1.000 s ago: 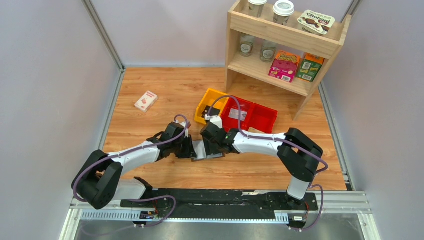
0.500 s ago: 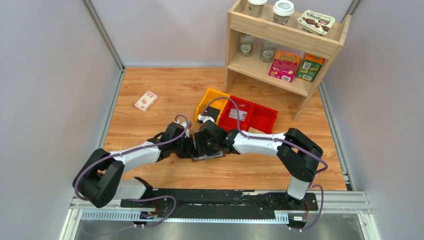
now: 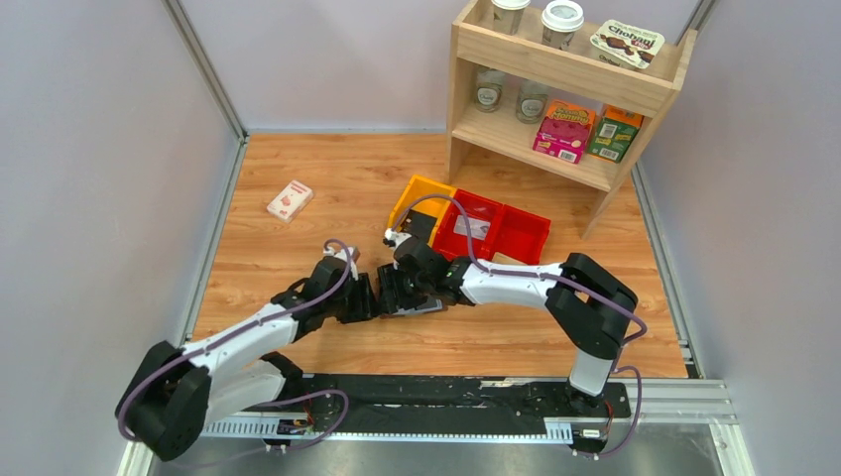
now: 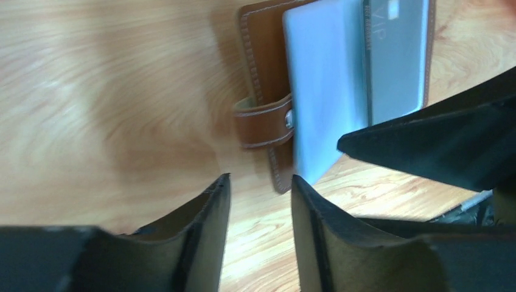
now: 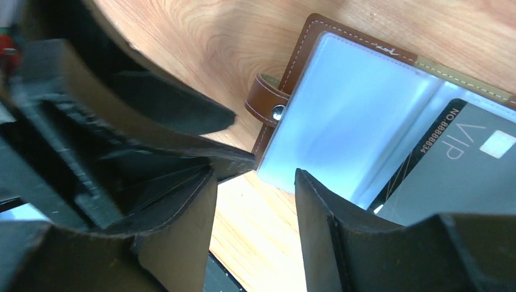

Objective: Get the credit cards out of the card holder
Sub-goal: Remove the credit card from the card holder.

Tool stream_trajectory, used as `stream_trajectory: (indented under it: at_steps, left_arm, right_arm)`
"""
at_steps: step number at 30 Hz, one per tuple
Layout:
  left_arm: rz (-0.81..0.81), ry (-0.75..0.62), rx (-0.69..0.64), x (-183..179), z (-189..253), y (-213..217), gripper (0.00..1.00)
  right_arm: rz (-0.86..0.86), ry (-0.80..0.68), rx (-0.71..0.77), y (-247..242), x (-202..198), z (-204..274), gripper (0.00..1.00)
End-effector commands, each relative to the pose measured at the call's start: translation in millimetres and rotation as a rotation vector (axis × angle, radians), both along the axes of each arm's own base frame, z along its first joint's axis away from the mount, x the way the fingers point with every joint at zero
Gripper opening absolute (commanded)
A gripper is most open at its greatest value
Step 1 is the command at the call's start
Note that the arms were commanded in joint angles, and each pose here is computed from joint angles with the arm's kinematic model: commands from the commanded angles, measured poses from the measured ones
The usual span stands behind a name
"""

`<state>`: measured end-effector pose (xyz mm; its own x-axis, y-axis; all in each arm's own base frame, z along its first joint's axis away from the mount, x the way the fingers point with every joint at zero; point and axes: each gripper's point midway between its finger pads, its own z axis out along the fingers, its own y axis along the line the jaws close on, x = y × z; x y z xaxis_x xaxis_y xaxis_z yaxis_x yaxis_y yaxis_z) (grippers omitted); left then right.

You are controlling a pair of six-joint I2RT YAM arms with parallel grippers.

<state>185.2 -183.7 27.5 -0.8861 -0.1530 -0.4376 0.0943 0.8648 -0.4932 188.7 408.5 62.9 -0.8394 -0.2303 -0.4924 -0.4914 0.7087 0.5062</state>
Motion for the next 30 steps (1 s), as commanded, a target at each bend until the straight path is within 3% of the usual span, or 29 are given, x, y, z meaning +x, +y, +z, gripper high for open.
stream_trajectory:
  at_steps: [1, 9, 18, 25, 30]
  left_arm:
    - [0.131, -0.028, 0.054, -8, 10, 29, 0.53]
    - [0.255, -0.151, 0.011, -14, 46, 55, 0.60]
    - [0.203, -0.202, -0.124, 6, 92, 23, 0.61]
    - [0.106, -0.196, -0.241, 24, 126, -18, 0.57]
    - [0.062, -0.129, -0.282, 37, 121, -44, 0.50]
  right_arm:
    - [-0.008, -0.024, 0.076, 16, 13, 6, 0.53]
    - [0.011, -0.002, 0.045, 21, 14, -6, 0.53]
    - [-0.077, -0.184, -0.018, -8, 46, 49, 0.54]
    - [-0.248, -0.261, -0.177, -75, 72, 46, 0.44]
    - [-0.297, -0.216, -0.157, -100, 77, 36, 0.33]
